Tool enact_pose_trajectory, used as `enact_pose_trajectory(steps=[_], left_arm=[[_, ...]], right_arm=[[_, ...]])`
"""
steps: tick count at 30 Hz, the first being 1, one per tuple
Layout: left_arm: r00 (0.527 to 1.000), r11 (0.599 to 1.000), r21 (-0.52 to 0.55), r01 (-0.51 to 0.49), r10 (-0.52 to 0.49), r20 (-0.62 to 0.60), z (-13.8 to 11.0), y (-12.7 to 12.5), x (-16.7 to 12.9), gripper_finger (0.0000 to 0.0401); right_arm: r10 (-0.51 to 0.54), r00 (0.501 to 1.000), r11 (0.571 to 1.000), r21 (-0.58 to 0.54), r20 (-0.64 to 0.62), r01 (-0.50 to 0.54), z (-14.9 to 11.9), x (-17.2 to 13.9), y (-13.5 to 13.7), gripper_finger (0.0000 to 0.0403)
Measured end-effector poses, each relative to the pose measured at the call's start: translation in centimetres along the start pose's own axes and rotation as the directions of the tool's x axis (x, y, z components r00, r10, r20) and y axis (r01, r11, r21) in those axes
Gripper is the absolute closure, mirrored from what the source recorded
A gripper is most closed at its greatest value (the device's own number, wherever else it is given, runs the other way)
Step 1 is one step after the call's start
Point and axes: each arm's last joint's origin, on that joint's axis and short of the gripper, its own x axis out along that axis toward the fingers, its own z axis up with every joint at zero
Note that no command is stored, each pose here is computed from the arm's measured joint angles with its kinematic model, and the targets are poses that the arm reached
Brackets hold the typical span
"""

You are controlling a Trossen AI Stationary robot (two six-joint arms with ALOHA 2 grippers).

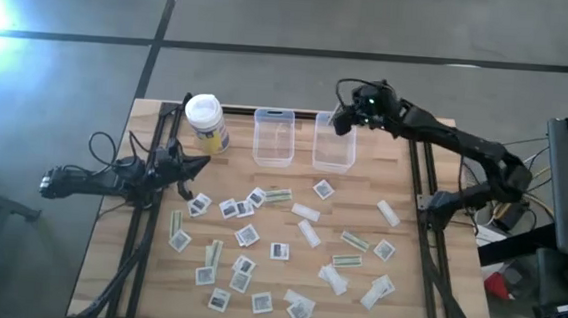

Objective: Pick & Place First Aid Supplies
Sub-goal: Put the bandage into the right transparent bin

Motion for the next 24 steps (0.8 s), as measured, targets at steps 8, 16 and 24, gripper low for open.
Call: enact_pose_trajectory(steps=[8,16,24], left_arm=[[1.0,1.0,-0.004,0.001,-0.001,0.006,0.1,0.0,0.0,0.0401],[1.0,1.0,0.001,0.001,-0.001,0.006,0.1,0.0,0.0,0.0401],[1.0,1.0,0.002,0.001,-0.001,0.007,0.1,0.0,0.0,0.0401]], right_arm=[[-0.014,0.969,0.999,-0.035,-0.247,0.006,-1.1,3.8,0.1,0.0394],[0.02,0.932,0.998,-0.051,-0.361,-0.041,-2.1,6.2,0.4,0.0394],[0.0,0.9,0.997,-0.067,-0.436,-0.033,-3.6,7.7,0.4,0.0394]])
